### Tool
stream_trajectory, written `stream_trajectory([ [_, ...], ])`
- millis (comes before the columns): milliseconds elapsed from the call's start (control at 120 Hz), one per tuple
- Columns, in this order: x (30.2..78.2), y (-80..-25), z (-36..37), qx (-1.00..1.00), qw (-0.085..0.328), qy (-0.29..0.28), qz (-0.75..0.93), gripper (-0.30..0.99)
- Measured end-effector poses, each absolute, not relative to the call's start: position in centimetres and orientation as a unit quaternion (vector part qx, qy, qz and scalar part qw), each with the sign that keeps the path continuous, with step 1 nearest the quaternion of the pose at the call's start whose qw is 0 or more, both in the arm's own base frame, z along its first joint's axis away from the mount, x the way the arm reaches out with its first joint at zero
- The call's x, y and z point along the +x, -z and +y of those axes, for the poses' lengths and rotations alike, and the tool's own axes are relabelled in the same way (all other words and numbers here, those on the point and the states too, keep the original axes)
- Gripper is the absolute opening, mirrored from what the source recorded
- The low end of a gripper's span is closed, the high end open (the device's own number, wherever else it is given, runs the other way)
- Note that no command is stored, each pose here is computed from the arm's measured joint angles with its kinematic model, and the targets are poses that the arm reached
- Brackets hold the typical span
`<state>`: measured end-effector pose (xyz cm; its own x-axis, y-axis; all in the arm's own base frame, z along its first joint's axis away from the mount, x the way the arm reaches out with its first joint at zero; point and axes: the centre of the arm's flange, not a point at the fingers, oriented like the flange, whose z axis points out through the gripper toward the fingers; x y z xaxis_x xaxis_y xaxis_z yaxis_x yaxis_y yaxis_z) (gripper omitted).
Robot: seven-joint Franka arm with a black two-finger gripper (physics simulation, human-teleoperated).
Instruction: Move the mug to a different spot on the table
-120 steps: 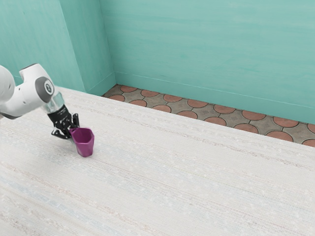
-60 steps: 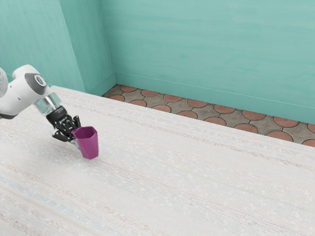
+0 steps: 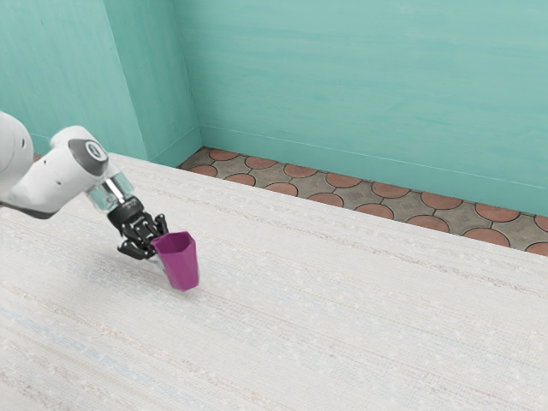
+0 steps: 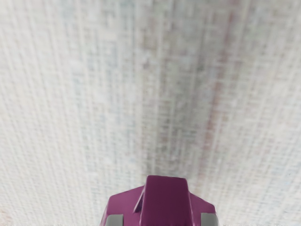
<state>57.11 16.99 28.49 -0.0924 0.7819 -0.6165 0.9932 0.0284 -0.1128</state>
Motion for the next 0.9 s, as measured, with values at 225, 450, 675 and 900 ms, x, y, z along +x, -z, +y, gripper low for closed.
stream_trajectory([
  [225, 57.2, -27.7, 15.7, 0.643, 0.198, 0.268, 0.689, 0.02],
  [450, 57.5, -27.2, 14.7, 0.645, 0.200, 0.263, 0.689, 0.02],
  [675, 57.4, -26.0, 14.6, 0.641, 0.195, 0.262, 0.694, 0.02],
  [900, 57.6, -25.4, 14.5, 0.639, 0.193, 0.258, 0.698, 0.02],
])
